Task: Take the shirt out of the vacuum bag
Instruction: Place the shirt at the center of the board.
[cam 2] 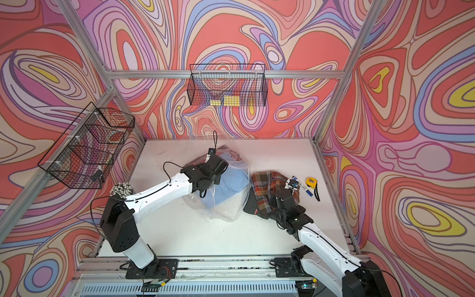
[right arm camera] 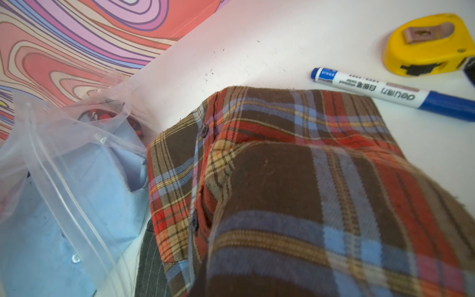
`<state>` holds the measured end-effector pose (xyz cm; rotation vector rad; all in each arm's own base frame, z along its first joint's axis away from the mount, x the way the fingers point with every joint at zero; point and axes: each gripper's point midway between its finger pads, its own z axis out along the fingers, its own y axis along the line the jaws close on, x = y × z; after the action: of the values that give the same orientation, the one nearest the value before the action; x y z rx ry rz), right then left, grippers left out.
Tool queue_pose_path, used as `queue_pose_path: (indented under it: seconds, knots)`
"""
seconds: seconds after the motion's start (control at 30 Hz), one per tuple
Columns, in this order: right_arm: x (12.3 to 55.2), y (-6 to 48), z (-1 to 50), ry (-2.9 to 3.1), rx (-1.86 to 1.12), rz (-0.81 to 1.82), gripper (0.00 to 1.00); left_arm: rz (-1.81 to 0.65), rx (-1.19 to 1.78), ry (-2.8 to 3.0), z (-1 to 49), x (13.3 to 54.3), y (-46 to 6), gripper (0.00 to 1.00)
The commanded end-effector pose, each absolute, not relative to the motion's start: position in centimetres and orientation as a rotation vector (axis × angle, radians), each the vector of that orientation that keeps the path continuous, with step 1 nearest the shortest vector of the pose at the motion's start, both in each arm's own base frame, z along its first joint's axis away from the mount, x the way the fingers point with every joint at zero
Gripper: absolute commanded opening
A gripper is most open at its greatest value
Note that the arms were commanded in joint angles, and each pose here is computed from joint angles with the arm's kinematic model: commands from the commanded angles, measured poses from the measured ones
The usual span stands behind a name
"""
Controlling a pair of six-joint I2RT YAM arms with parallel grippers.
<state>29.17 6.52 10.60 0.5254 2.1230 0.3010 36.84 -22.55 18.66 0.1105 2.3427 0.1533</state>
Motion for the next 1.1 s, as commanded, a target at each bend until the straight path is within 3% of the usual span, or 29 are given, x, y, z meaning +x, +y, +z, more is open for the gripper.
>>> queue_pose_path:
  seconds: [0.0,0.07,0.23,0.47,0.6,0.7,0.8,1.07]
  knots:
    - [28.4,7.0,9.2,2.213,0.531,0.312,0.55,0.173,0.135,2.369,18.4,36.8,-22.3,0.00]
    - [28.2,7.2,9.6,2.217,0.534,0.333,0.69,0.182,0.135,2.367,18.3,36.8,-22.2,0.00]
    - [27.5,7.1,12.7,2.165,0.534,0.387,0.79,0.182,0.129,2.357,18.6,36.8,-22.1,0.01]
    - [26.1,7.8,13.8,2.218,0.555,0.454,0.84,0.143,0.089,2.323,20.5,36.6,-21.8,0.28]
    - [24.9,7.6,11.4,2.274,0.630,0.453,0.85,0.110,0.057,2.324,20.5,36.2,-21.6,0.60]
    - [24.0,6.1,10.5,2.280,0.697,0.369,0.86,0.105,0.044,2.333,20.1,36.0,-21.6,0.98]
    - [23.4,5.8,11.1,2.258,0.739,0.393,0.94,0.112,0.030,2.343,19.8,35.8,-21.3,0.99]
    - [22.7,7.9,10.7,2.285,0.777,0.572,0.96,0.111,0.000,2.293,21.1,35.6,-20.4,0.99]
